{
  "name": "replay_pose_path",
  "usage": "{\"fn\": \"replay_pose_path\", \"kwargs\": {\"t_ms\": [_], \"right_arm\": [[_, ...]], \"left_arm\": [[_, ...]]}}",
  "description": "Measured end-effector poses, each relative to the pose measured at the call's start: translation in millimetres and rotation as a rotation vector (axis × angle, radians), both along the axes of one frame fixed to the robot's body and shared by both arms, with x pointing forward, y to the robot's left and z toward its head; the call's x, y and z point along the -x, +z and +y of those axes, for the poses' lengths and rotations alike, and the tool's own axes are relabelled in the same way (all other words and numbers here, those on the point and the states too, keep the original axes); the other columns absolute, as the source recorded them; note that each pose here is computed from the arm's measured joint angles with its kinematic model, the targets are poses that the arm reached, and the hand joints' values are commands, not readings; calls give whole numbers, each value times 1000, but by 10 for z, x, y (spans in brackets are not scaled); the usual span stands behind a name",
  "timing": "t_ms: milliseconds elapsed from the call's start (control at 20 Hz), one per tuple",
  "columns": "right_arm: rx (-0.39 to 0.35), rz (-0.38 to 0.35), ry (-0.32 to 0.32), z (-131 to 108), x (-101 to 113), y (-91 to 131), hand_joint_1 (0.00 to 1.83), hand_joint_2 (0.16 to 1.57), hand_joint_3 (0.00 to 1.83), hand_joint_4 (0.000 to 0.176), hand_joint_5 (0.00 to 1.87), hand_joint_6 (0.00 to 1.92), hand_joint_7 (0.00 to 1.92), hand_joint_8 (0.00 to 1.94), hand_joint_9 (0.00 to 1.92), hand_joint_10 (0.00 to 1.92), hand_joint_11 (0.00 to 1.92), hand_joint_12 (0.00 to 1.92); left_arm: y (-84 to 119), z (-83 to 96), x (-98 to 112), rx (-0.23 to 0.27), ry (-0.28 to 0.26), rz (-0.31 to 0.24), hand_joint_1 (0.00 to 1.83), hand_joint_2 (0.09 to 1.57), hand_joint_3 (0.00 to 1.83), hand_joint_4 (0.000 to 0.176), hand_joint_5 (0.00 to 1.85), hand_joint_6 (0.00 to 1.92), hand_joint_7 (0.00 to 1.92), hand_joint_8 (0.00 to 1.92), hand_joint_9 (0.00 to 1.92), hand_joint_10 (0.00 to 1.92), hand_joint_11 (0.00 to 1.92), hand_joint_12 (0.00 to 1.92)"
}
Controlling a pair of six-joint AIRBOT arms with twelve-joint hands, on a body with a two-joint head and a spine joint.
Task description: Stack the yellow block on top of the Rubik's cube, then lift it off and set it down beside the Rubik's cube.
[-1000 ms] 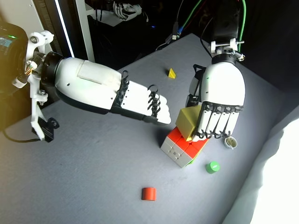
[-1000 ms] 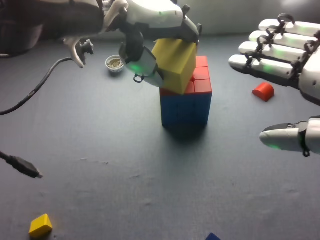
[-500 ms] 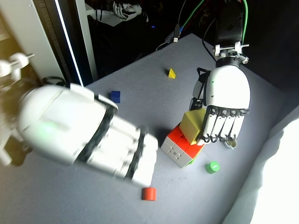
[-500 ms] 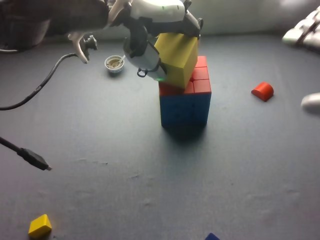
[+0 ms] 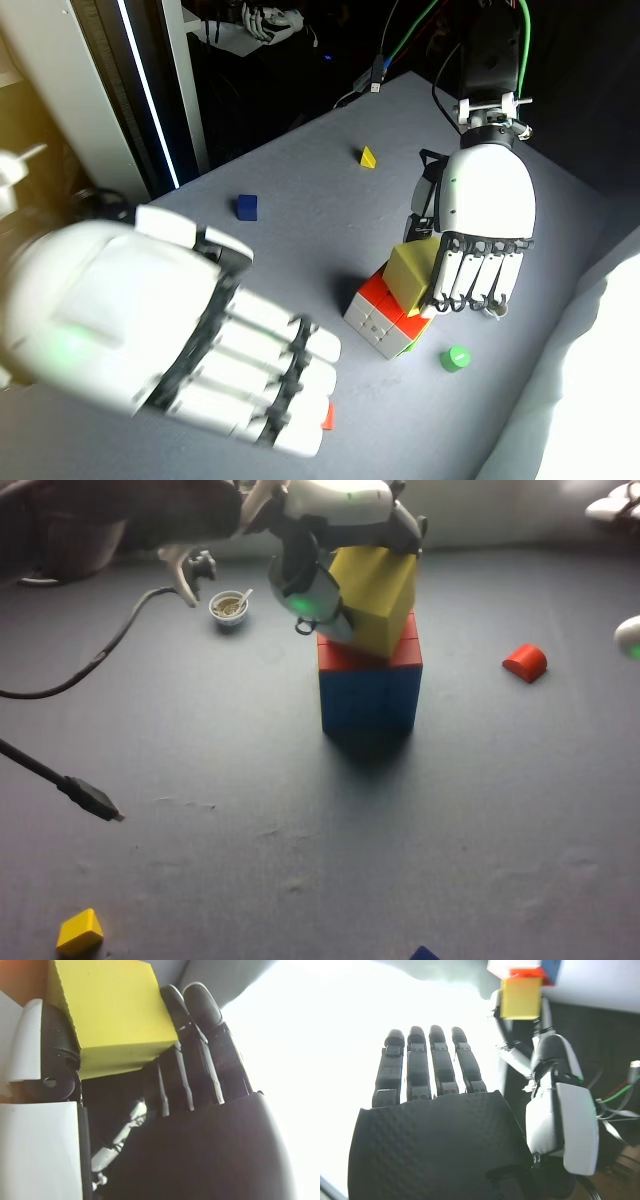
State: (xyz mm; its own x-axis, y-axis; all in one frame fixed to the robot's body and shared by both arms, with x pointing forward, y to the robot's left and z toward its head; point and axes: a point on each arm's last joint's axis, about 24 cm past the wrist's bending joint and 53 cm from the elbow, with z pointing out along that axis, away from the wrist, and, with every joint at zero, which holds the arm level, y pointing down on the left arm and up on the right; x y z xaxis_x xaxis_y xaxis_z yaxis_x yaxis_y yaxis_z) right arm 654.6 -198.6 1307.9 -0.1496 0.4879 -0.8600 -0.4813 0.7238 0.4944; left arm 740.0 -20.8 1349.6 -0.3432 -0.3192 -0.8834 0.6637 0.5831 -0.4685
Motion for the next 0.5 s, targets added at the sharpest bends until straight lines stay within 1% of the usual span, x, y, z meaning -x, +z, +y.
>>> {"fn": "replay_pose_path", "kwargs": {"t_ms": [100, 150, 200, 250, 300, 400, 450, 500], "right_arm": [[-8, 4, 20, 97, 25, -9, 0, 1175, 0, 0, 42, 5, 43, 6, 0, 0, 0, 0], [-24, 10, 18, 94, 21, -3, 0, 1174, 0, 0, 29, 0, 30, 0, 0, 0, 0, 0], [-50, 18, 12, 73, 11, 9, 0, 1177, 0, 0, 38, 5, 42, 6, 0, 0, 0, 0], [-67, 22, 7, 55, 4, 21, 0, 1179, 0, 0, 49, 9, 52, 10, 0, 0, 0, 0], [-69, 24, 6, 49, 3, 20, 0, 1180, 0, 0, 48, 8, 51, 8, 0, 0, 0, 0], [-66, 24, 6, 53, 4, 16, 0, 1182, 1, 0, 32, 0, 35, 1, 0, 0, 0, 0], [-66, 23, 8, 60, 8, 18, 0, 1181, 1, 0, 29, 0, 26, 0, 0, 0, 0, 0], [-68, 24, 12, 78, 18, 18, 0, 1186, 3, 0, 64, 14, 55, 12, 5, 2, 0, 0]], "left_arm": [[-6, -4, 5, 0, -3, 2, 1217, 1192, 0, 0, 918, 927, 783, 1504, 620, 1354, 346, 1608], [-5, 3, -1, 1, -1, 4, 1218, 1196, 0, 0, 905, 936, 777, 1526, 614, 1389, 366, 1625], [-5, 3, -1, 1, -1, 4, 1225, 1191, 0, 0, 927, 898, 779, 1523, 619, 1407, 389, 1639], [-7, 3, -1, 2, -1, 4, 1226, 1189, 0, 0, 936, 889, 773, 1525, 608, 1401, 390, 1635], [-11, 3, -2, 1, 0, 4, 1228, 1179, 0, 0, 960, 858, 790, 1494, 635, 1367, 421, 1594], [-19, 6, -6, -1, 1, 4, 1214, 1187, 2, 0, 927, 922, 782, 1495, 633, 1325, 389, 1566], [-18, 7, -8, 2, 2, 6, 1214, 1187, 0, 0, 919, 933, 792, 1482, 652, 1310, 403, 1545], [-21, 13, -15, 7, 6, 10, 1208, 1195, 2, 0, 888, 976, 791, 1488, 653, 1315, 407, 1547]]}}
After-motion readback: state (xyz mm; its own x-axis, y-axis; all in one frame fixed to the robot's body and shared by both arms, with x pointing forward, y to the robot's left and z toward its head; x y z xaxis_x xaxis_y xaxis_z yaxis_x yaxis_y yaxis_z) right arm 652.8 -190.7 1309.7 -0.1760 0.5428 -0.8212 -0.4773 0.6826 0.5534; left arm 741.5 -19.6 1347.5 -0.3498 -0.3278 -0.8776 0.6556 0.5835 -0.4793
